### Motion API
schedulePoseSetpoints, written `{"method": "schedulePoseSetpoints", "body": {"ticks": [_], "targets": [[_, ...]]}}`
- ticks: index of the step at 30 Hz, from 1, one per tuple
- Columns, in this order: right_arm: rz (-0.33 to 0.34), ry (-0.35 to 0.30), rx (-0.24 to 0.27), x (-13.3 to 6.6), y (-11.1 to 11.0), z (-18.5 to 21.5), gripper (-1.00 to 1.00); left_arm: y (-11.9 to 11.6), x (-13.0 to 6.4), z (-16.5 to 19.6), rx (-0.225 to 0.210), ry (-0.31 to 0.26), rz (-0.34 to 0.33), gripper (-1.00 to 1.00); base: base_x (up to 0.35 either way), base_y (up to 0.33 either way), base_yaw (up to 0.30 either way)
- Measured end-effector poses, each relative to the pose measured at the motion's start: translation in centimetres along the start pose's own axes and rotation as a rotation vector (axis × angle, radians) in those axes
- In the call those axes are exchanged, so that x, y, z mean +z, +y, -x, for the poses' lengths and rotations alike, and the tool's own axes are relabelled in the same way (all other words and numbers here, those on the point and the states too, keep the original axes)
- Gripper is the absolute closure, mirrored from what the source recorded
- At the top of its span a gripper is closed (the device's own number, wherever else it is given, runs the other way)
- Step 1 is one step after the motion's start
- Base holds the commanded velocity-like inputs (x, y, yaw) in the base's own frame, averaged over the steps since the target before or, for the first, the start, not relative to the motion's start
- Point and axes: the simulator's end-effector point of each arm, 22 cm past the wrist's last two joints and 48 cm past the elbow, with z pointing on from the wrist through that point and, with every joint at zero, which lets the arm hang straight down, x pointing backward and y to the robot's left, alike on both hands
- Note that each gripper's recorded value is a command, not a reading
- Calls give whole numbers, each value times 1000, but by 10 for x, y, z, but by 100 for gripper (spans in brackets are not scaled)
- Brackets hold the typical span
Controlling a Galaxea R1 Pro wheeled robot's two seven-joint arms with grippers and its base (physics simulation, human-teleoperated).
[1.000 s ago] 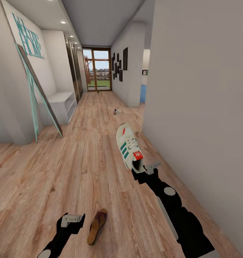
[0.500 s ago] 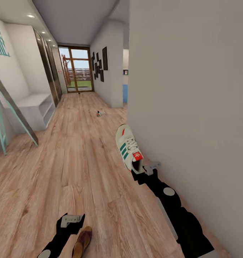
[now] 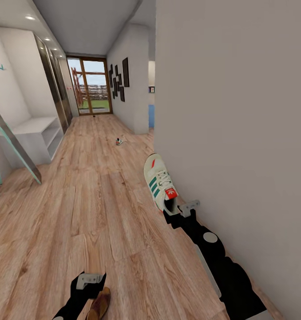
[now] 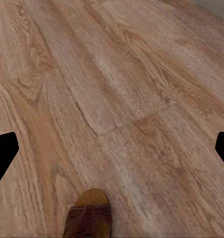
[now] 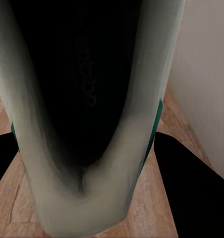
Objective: Pick up the two gym shoes and the two sandals from the corridor floor and place them onto the hallstand (shoe rack) in the corridor, making sure they are on the rack and not on the floor. Arrange them so the two gym shoes are next to each other and the two sandals are next to each other.
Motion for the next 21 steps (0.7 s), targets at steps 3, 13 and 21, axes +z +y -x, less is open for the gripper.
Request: {"method": "schedulePoseSetpoints", "body": {"ticks": [3,13,21], "targets": [[0,0,0,0,0,0,100,-2,-4,-24,3,34,-3,-100,0,0,0],[3,-3,1,0,2,2,100,-13,-9,-59,50,77,-23,-100,0,0,0],[43,-8,-21,1,25,-13,100,-9,0,-71,55,66,-15,-100,0,0,0]]}}
